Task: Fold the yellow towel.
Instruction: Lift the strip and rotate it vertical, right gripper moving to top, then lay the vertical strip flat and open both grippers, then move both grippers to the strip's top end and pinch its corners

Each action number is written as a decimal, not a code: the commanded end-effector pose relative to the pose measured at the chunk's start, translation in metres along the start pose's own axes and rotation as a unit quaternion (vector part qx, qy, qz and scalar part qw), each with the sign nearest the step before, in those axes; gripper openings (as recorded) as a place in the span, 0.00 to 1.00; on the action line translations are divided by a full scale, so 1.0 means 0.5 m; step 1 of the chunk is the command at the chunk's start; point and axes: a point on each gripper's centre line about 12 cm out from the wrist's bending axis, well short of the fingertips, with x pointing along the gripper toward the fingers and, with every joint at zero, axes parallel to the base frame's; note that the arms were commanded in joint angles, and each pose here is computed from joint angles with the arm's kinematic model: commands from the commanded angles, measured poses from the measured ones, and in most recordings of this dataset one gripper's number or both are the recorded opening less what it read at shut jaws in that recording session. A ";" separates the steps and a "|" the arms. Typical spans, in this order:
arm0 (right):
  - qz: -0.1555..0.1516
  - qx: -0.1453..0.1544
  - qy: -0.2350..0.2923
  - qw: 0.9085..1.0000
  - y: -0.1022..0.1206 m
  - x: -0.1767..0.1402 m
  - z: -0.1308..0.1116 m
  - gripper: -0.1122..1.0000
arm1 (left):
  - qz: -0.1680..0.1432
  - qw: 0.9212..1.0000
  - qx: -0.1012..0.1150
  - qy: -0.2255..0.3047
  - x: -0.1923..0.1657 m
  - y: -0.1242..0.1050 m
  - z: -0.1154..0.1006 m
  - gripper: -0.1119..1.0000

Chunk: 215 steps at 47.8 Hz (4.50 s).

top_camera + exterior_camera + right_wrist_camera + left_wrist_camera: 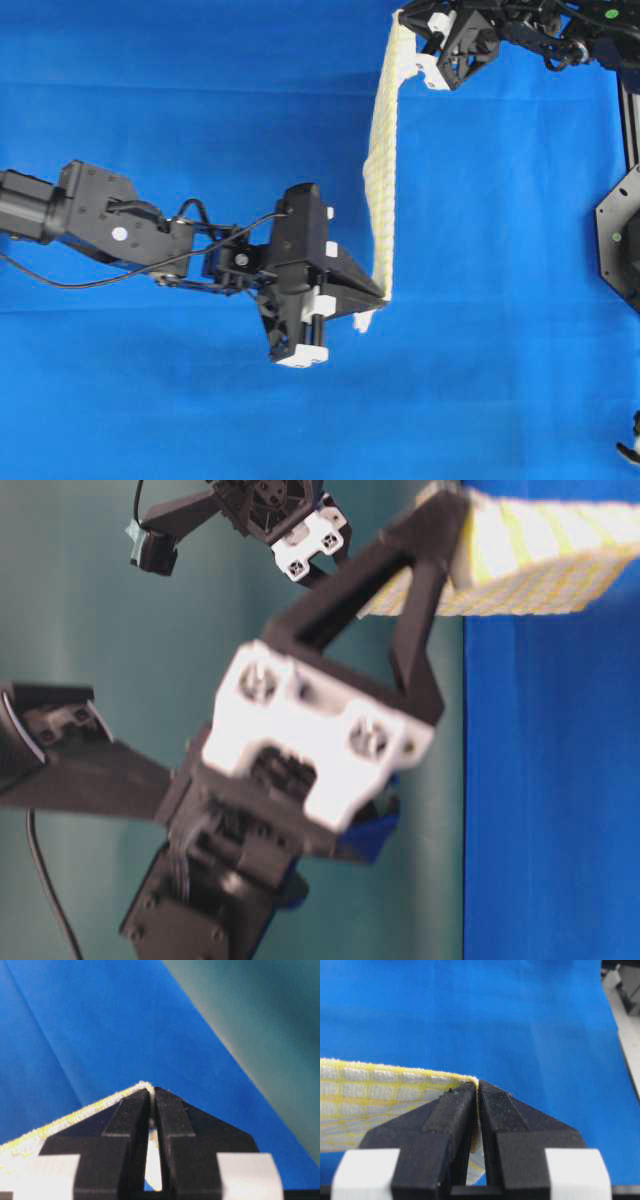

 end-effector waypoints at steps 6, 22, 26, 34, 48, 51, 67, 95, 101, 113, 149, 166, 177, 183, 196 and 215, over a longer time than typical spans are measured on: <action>-0.008 0.003 -0.023 1.000 -0.015 0.000 0.036 0.13 | -0.020 0.999 0.005 -0.029 0.017 -0.038 0.039 0.12; -0.008 0.000 -0.023 1.000 -0.015 0.005 0.039 0.13 | -0.020 1.000 0.003 -0.022 0.015 -0.038 0.027 0.12; -0.005 -0.002 -0.023 1.000 -0.009 0.011 0.042 0.13 | -0.019 1.000 -0.001 -0.015 0.012 -0.040 0.016 0.12; 0.006 -0.015 -0.019 1.000 0.013 0.036 0.051 0.13 | -0.017 0.999 -0.023 -0.022 0.002 -0.040 -0.015 0.12; 0.018 -0.030 0.010 0.999 0.044 0.109 0.052 0.13 | -0.010 0.998 -0.044 -0.042 -0.040 -0.031 -0.071 0.12; 0.021 -0.035 0.012 0.999 0.052 0.122 0.052 0.13 | -0.008 0.998 -0.045 -0.040 -0.051 -0.029 -0.082 0.12; 0.035 -0.052 0.028 0.998 0.090 0.183 0.047 0.13 | -0.003 0.999 -0.044 -0.024 -0.088 -0.019 -0.119 0.12; 0.053 -0.084 0.032 0.995 0.129 0.184 0.035 0.29 | 0.010 0.999 -0.049 0.003 -0.075 -0.002 -0.119 0.18; 0.054 -0.090 0.032 0.994 0.130 0.184 0.035 0.58 | 0.010 0.999 -0.049 0.002 -0.079 -0.001 -0.118 0.49; 0.058 -0.096 0.015 0.994 0.138 0.139 0.066 0.76 | 0.019 0.998 -0.051 0.016 -0.123 0.017 -0.087 0.74; 0.114 -0.059 -0.024 0.991 0.161 -0.119 -0.023 0.76 | 0.158 0.987 0.002 0.000 -0.290 0.238 -0.044 0.72; 0.110 -0.051 -0.009 0.993 0.159 -0.101 -0.036 0.76 | 0.189 0.982 -0.007 0.004 -0.297 0.284 -0.047 0.72; 0.069 -0.018 0.007 0.997 0.111 -0.026 -0.035 0.76 | 0.231 0.972 -0.027 0.019 -0.279 0.360 -0.072 0.72; 0.050 -0.002 0.020 0.999 0.088 0.026 -0.045 0.76 | 0.255 0.966 -0.038 0.031 -0.259 0.410 -0.095 0.73; 0.018 0.041 0.024 0.999 0.043 0.110 -0.069 0.77 | 0.302 0.950 -0.066 0.045 -0.244 0.515 -0.126 0.79; -0.008 0.090 0.036 0.995 0.017 0.172 -0.121 0.83 | 0.328 0.940 -0.079 0.045 -0.217 0.580 -0.166 0.87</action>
